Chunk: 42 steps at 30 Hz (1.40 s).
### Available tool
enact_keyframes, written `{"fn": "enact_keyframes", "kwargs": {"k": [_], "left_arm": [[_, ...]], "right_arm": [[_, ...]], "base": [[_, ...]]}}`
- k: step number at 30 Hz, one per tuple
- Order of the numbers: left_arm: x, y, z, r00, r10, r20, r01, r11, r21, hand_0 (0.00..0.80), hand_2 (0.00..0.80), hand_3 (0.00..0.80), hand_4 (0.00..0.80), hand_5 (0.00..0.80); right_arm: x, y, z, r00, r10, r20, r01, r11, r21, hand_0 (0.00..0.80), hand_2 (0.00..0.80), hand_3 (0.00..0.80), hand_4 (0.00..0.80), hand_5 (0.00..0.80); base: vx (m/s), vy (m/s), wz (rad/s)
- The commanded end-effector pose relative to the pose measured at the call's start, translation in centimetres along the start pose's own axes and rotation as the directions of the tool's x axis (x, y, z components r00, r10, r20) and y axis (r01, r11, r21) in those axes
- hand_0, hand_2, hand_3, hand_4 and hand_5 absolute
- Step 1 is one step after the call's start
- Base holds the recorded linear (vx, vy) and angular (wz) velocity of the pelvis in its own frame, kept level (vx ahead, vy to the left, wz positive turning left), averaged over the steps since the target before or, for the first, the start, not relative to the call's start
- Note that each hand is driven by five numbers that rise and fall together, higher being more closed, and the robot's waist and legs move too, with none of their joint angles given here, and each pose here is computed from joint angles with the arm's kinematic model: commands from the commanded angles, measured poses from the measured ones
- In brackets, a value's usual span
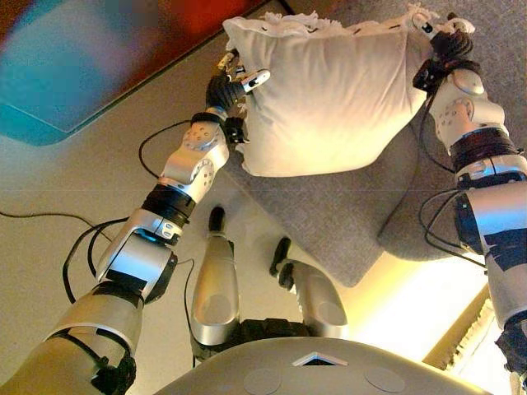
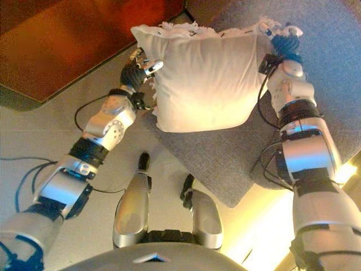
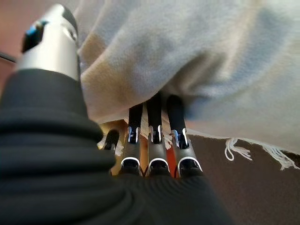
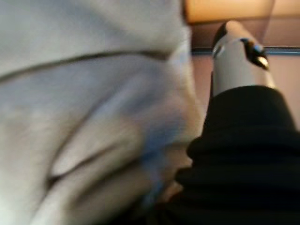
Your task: Pick up the cushion and take it to the sofa
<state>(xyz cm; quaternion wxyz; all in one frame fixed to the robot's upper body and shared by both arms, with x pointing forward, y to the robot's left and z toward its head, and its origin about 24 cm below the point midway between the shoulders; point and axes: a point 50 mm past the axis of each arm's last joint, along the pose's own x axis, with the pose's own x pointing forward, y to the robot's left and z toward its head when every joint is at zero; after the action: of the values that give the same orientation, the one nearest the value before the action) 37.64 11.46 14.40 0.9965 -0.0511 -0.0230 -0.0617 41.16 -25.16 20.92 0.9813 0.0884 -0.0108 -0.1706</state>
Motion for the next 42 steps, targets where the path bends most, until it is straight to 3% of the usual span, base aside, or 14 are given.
{"fn": "enact_keyframes", "kwargs": {"k": [1,8,16,22,33,38,42], "left_arm": [[0.3,-1.9,1.0,0.996,-0.079,0.038,0.079,0.997,-0.019,0.0,0.0,0.0,0.0,0.0],[-0.3,-0.3,0.1,0.999,-0.05,0.021,0.051,0.997,-0.052,0.0,0.0,0.0,0.0,0.0],[-2.6,3.0,-2.6,0.999,0.049,-0.017,-0.05,0.998,-0.046,0.0,0.0,0.0,0.0,0.0],[-5.5,6.0,-5.7,0.992,0.087,-0.096,-0.094,0.993,-0.065,0.0,0.0,0.0,0.0,0.0],[-9.2,8.6,-7.5,0.98,0.179,-0.082,-0.192,0.963,-0.191,0.0,0.0,0.0,0.0,0.0],[-10.9,8.0,-8.5,0.992,0.105,-0.076,-0.122,0.953,-0.278,0.0,0.0,0.0,0.0,0.0],[-12.5,6.8,-9.4,0.997,0.014,-0.074,-0.038,0.944,-0.328,0.0,0.0,0.0,0.0,0.0]], "right_arm": [[0.0,0.1,2.9,0.994,0.021,0.11,-0.026,0.999,0.041,0.0,0.0,0.0,0.0,0.0],[0.0,-2.3,2.1,0.991,-0.094,0.097,0.087,0.993,0.075,0.0,0.0,0.0,0.0,0.0],[-0.9,-5.4,3.8,0.959,-0.175,0.223,0.173,0.985,0.029,0.0,0.0,0.0,0.0,0.0],[-1.9,-6.8,3.8,0.971,-0.079,0.226,0.092,0.995,-0.046,0.0,0.0,0.0,0.0,0.0],[-6.6,-3.5,-2.2,0.952,0.192,0.238,-0.177,0.981,-0.083,0.0,0.0,0.0,0.0,0.0],[-10.4,-3.7,-7.2,0.93,0.32,0.183,-0.32,0.947,-0.029,0.0,0.0,0.0,0.0,0.0],[-13.5,-4.3,-12.2,0.947,0.306,0.095,-0.316,0.94,0.124,0.0,0.0,0.0,0.0,0.0]], "base": [[0.038,0.004,0.01],[0.077,0.061,-0.01],[0.131,0.089,0.01],[0.084,0.122,-0.01],[-0.036,0.098,-0.12],[-0.08,0.041,-0.06],[-0.096,0.009,-0.09]]}}
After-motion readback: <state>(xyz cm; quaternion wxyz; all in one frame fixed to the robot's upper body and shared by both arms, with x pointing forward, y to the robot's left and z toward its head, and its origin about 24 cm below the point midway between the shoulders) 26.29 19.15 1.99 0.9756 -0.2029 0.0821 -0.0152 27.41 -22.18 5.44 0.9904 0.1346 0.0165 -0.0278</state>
